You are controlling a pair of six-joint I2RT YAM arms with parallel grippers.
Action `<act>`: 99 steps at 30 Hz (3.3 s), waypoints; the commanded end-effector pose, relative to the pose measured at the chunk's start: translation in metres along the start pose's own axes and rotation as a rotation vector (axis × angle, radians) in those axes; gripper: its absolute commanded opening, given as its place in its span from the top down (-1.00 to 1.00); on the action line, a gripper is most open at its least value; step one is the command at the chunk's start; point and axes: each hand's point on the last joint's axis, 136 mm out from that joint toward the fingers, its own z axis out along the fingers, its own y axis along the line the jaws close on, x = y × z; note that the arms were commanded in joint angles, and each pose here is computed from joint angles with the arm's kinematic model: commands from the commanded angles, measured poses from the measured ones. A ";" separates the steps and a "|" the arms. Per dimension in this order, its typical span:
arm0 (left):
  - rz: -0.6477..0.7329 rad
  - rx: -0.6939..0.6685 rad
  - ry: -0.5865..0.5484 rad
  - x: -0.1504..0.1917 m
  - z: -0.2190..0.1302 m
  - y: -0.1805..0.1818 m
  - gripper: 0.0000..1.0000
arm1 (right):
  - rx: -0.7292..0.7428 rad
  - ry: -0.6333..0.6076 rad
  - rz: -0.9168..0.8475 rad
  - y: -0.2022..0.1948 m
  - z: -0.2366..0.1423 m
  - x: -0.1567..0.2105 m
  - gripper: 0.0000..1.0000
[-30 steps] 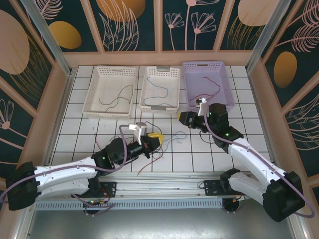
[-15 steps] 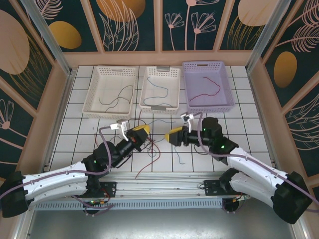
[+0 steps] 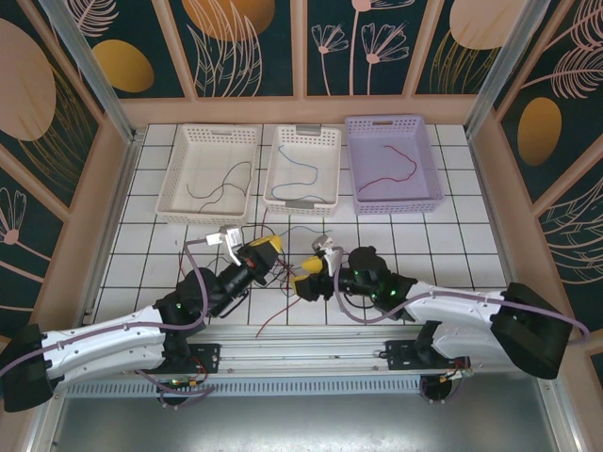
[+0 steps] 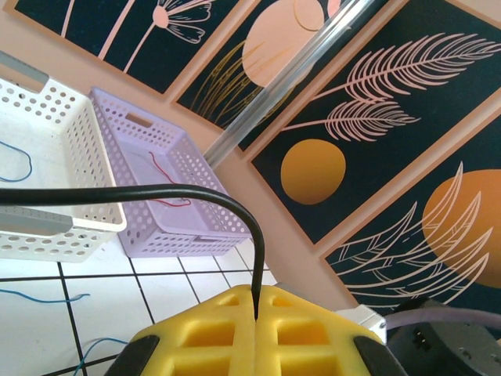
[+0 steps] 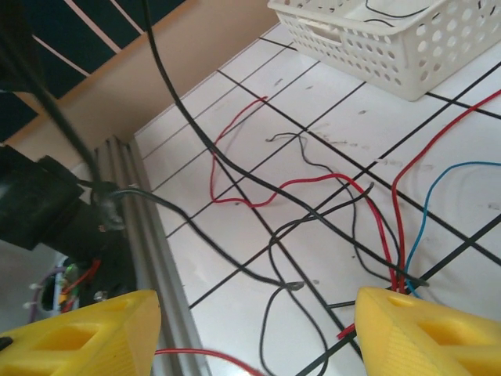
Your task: Untangle the cables
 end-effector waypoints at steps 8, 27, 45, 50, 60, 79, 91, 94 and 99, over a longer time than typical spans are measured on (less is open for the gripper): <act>-0.074 0.058 -0.055 -0.019 -0.002 -0.018 1.00 | 0.112 -0.176 -0.159 -0.006 0.022 -0.033 -0.27; 0.058 -0.110 -0.214 -0.103 -0.062 -0.016 1.00 | 0.595 -0.345 0.180 -0.126 -0.080 -0.046 1.00; 0.248 -0.212 -0.361 -0.210 -0.123 -0.056 1.00 | 0.970 -0.507 0.456 -0.191 -0.207 -0.057 1.00; 0.314 -0.257 -0.387 -0.231 -0.129 -0.065 1.00 | 0.995 -0.547 0.556 -0.207 -0.232 -0.052 1.00; 0.418 -0.280 -0.387 -0.241 -0.119 -0.080 1.00 | 0.864 -0.597 0.559 -0.200 -0.235 -0.071 1.00; 0.661 -0.431 -0.252 -0.206 -0.038 -0.059 1.00 | 0.517 -0.679 0.290 -0.104 -0.229 -0.168 1.00; 0.563 -0.496 -0.174 -0.227 0.040 0.040 1.00 | 0.408 -0.603 0.170 -0.049 -0.214 -0.201 1.00; 0.538 -0.514 -0.187 -0.240 0.049 0.066 1.00 | 0.380 -0.594 0.141 -0.037 -0.216 -0.206 1.00; 0.475 -0.540 -0.199 -0.253 0.064 0.111 1.00 | 0.326 -0.578 0.099 -0.016 -0.220 -0.213 1.00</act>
